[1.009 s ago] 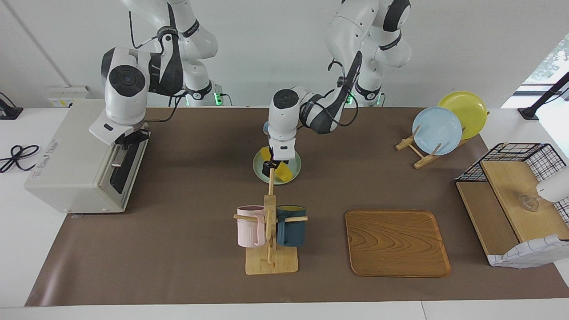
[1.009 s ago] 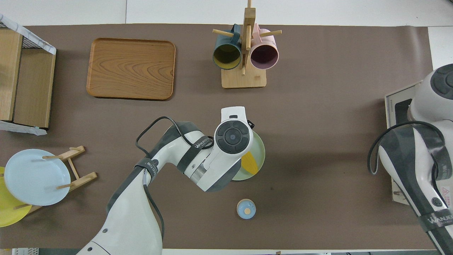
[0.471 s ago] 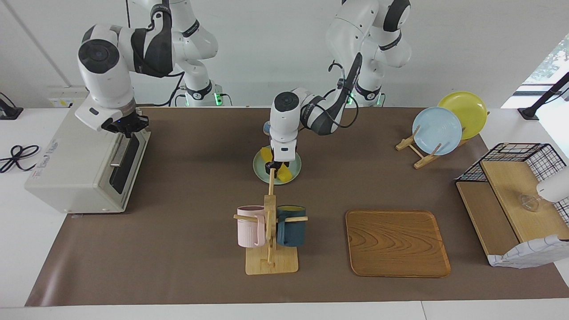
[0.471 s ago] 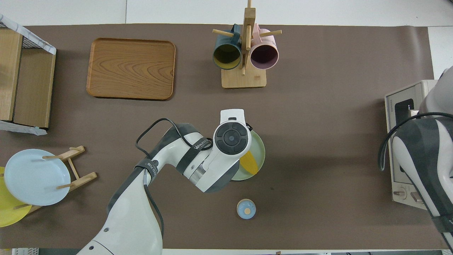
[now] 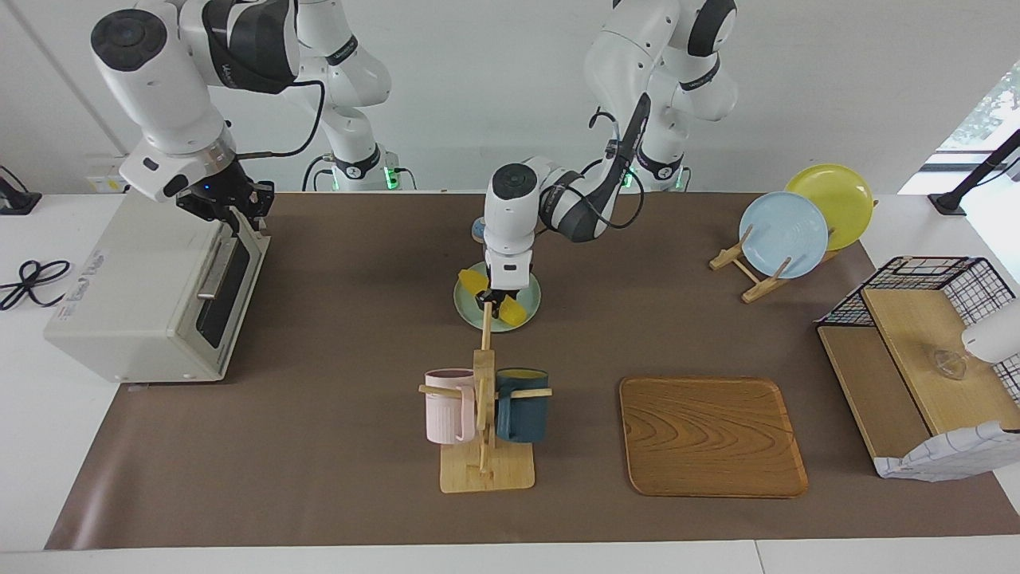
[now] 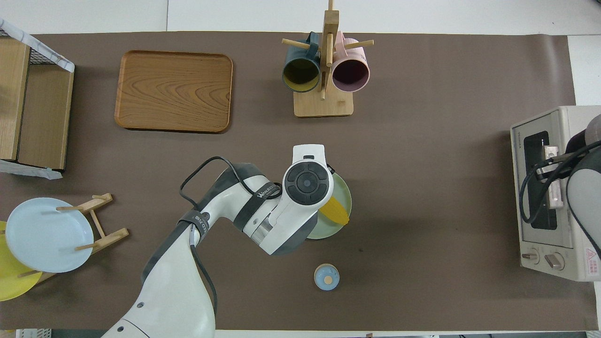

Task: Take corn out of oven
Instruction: 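Carry the corn with the left gripper onto the wooden tray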

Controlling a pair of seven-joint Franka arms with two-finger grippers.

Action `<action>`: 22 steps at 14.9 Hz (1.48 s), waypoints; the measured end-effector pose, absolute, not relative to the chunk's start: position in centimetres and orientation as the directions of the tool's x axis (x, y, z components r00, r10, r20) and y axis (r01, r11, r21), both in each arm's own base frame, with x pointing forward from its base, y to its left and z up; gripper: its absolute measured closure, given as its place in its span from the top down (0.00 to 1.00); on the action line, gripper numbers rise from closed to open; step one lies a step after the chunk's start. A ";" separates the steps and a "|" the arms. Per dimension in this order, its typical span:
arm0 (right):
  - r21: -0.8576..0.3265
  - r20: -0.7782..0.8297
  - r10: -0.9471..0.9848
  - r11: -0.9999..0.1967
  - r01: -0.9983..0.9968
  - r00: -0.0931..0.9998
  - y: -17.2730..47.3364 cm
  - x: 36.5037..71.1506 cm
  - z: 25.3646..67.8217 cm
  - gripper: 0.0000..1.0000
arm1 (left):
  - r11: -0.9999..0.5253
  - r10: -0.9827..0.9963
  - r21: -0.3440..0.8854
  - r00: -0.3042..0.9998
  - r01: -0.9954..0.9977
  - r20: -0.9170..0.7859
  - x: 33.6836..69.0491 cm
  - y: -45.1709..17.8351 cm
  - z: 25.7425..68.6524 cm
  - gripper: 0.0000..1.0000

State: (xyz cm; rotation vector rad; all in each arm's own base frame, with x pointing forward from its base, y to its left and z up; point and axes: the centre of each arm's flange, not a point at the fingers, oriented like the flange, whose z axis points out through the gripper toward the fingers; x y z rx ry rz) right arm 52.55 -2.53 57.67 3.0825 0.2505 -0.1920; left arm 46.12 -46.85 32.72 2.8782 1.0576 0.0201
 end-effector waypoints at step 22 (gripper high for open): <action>0.023 -0.102 0.130 -0.991 0.133 0.986 -0.4 53.9 63.7 1.00 | -0.988 0.149 0.046 0.989 0.150 -0.013 72.8 -17.1 37.6 0.53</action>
